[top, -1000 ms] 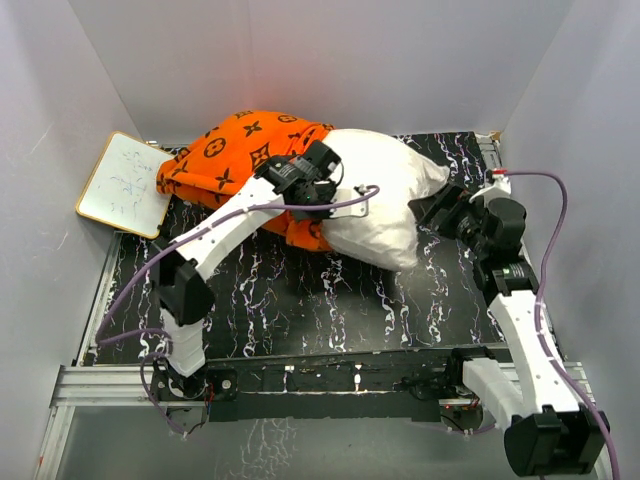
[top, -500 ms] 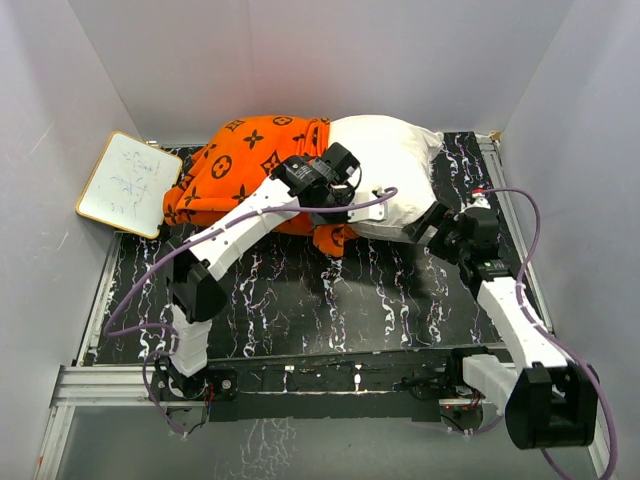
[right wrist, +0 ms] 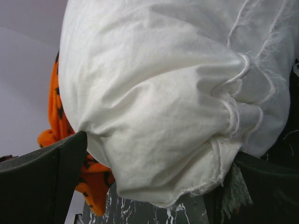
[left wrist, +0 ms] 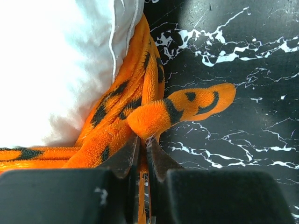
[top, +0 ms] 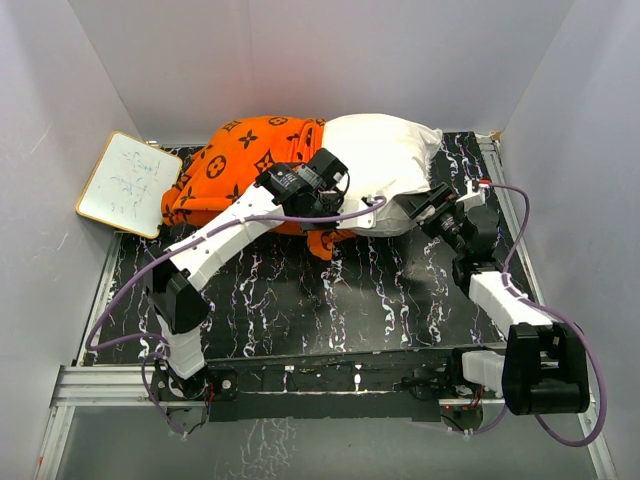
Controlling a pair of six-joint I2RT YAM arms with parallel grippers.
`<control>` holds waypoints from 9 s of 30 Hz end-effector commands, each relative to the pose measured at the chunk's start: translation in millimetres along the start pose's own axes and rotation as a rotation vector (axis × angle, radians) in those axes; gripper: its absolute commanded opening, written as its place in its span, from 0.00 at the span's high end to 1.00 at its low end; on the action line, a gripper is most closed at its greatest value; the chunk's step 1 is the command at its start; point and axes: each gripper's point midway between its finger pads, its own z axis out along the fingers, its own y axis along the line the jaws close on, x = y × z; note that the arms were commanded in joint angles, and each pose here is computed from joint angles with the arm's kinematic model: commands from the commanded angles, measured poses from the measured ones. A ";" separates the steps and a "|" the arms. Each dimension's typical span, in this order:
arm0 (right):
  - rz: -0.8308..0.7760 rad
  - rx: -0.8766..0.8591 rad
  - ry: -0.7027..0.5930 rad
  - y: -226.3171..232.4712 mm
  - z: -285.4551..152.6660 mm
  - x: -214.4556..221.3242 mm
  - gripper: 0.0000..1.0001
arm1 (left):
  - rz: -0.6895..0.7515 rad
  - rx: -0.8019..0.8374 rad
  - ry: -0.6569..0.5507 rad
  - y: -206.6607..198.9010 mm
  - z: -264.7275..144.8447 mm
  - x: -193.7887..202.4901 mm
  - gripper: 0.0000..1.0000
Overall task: Remove the pillowcase from the pillow
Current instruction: Remove the pillow from the pillowcase.
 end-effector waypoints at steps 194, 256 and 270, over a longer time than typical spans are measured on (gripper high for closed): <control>0.106 0.633 -0.689 -111.6 -72.5 -221.1 0.91 | -0.852 -1.177 0.215 75.2 -395.6 499.6 1.00; -0.620 0.354 0.108 35.4 179.2 -104.5 0.02 | -0.163 0.273 0.025 -139.9 20.9 93.5 0.24; -0.542 0.092 0.347 30.7 188.3 -8.0 0.92 | -0.754 0.163 -0.375 2.1 -52.7 78.7 0.03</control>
